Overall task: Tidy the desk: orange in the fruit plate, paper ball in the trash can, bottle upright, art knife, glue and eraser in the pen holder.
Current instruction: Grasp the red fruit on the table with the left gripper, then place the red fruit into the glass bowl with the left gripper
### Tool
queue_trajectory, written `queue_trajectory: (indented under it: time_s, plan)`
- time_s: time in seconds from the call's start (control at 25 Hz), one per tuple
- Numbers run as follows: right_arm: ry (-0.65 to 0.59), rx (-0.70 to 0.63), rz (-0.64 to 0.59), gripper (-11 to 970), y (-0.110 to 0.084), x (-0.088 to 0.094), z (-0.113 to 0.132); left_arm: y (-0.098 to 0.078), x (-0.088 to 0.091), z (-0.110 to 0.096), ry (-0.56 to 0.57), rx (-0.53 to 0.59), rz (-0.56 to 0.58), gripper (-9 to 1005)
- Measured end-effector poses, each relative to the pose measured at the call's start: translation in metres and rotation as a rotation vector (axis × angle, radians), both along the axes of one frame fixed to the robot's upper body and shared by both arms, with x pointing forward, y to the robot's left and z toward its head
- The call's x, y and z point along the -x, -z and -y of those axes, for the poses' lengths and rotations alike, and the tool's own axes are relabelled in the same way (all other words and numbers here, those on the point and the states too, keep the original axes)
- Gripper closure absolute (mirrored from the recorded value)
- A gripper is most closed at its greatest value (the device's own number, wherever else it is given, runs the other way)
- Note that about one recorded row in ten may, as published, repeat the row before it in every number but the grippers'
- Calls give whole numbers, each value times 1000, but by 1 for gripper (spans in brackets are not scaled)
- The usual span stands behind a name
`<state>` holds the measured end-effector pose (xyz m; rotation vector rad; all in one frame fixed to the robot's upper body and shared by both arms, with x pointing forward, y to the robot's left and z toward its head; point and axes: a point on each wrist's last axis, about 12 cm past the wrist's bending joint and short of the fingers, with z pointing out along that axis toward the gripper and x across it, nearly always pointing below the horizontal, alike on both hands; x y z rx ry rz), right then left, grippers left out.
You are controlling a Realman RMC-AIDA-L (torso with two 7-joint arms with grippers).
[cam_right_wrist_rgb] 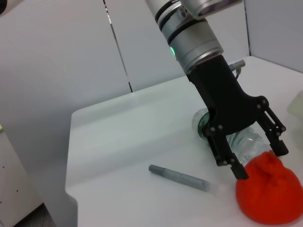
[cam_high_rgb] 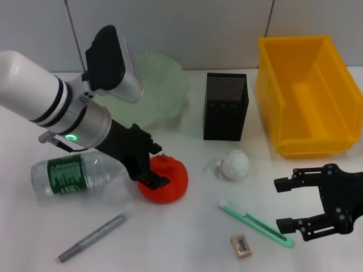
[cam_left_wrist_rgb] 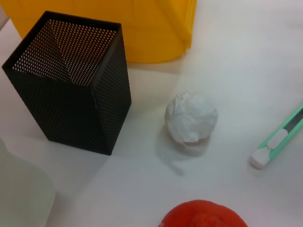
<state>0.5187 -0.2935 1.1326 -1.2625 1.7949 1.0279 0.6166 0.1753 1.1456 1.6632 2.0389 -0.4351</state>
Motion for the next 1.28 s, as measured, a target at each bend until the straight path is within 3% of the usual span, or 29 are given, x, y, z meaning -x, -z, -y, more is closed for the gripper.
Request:
queue_trajectory:
  time_s: [0.44,0.92,1.08,1.28]
  plan:
    - [12,4,6,136,0,-2,1,4,1,6,17,0,18,268]
    - [13,3,4,137,1,-1,0,7,3,11,32,1,14,532]
    - [12,3,4,137,1,-2,0,9,5,6,11,39,10,732]
    - [13,2,4,137,1,-1,0,-6,11,-11,-26,132,13,786]
